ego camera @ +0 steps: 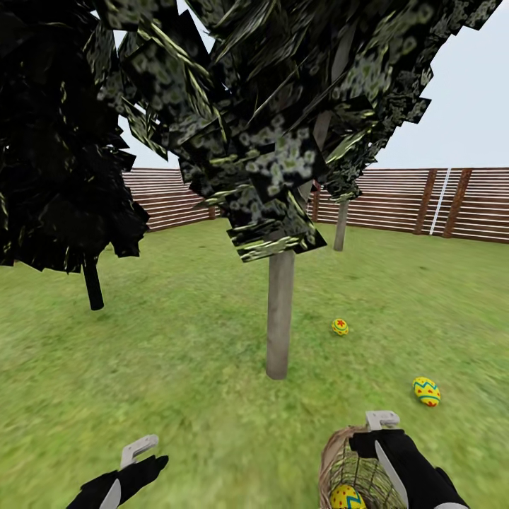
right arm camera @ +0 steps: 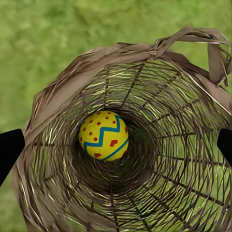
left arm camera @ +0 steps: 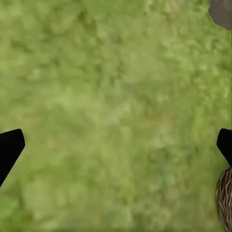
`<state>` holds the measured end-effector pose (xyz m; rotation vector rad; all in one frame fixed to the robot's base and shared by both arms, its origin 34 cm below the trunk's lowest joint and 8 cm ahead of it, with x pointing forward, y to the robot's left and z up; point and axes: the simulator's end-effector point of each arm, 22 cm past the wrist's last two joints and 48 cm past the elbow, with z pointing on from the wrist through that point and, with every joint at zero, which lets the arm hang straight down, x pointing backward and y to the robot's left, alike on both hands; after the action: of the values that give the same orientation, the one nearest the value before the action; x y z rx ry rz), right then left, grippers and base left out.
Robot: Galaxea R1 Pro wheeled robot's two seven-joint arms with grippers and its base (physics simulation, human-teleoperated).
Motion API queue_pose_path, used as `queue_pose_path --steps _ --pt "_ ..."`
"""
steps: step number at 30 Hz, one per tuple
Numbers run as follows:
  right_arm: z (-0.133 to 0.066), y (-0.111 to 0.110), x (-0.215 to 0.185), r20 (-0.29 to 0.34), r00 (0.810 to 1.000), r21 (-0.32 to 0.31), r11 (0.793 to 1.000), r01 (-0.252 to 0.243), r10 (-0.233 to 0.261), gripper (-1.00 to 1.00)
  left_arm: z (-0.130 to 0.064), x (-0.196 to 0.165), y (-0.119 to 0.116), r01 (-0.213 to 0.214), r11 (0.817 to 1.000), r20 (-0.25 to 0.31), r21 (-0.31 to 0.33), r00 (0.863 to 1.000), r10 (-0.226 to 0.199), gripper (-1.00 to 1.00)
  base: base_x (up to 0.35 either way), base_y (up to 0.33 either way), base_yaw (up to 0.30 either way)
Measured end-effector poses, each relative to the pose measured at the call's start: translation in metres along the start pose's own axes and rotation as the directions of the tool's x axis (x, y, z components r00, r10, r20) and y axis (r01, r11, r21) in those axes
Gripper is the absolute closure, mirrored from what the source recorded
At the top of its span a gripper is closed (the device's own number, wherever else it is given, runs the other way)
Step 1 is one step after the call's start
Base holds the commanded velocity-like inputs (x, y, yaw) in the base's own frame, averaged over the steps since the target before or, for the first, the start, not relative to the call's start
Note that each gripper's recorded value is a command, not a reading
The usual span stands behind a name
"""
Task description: Take the three Easter eggs out of the wicker basket on the lawn in the garden, then place them on the lawn next to a single tree (choose any tree) so that all three eggs are next to the same tree and none are left in the basket.
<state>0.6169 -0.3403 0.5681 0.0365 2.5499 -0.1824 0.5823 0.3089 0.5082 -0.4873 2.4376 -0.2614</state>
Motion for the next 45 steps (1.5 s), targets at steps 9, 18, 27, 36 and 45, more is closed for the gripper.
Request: queue_pose_path --steps 9,18,27,36,45 --pt "0.013 0.001 0.011 0.0 1.0 0.003 1.0 0.004 -0.004 -1.0 0.012 0.011 0.006 0.0 1.0 0.0 0.0 1.0 0.0 -1.0 0.0 0.0 0.0" --pt "0.026 0.004 0.024 0.0 1.0 0.002 1.0 0.004 -0.004 -1.0 0.025 0.024 0.011 0.001 1.0 -0.001 0.002 1.0 -0.001 -1.0 0.0 0.0 0.0" --pt "0.04 0.007 0.036 0.0 1.0 0.001 1.0 0.003 -0.003 -1.0 0.038 0.039 0.011 0.004 1.0 -0.002 0.011 1.0 -0.004 -1.0 0.004 0.0 0.0" --pt "0.053 0.009 0.049 0.001 1.0 0.001 1.0 0.003 -0.003 -1.0 0.051 0.052 0.017 0.002 1.0 -0.003 0.012 1.0 -0.002 -1.0 0.287 0.0 0.0" --pt "0.067 0.011 0.063 0.001 1.0 0.0 1.0 0.003 -0.003 -1.0 0.064 0.065 0.023 0.008 1.0 0.0 0.014 1.0 -0.008 -1.0 0.051 0.0 0.0"
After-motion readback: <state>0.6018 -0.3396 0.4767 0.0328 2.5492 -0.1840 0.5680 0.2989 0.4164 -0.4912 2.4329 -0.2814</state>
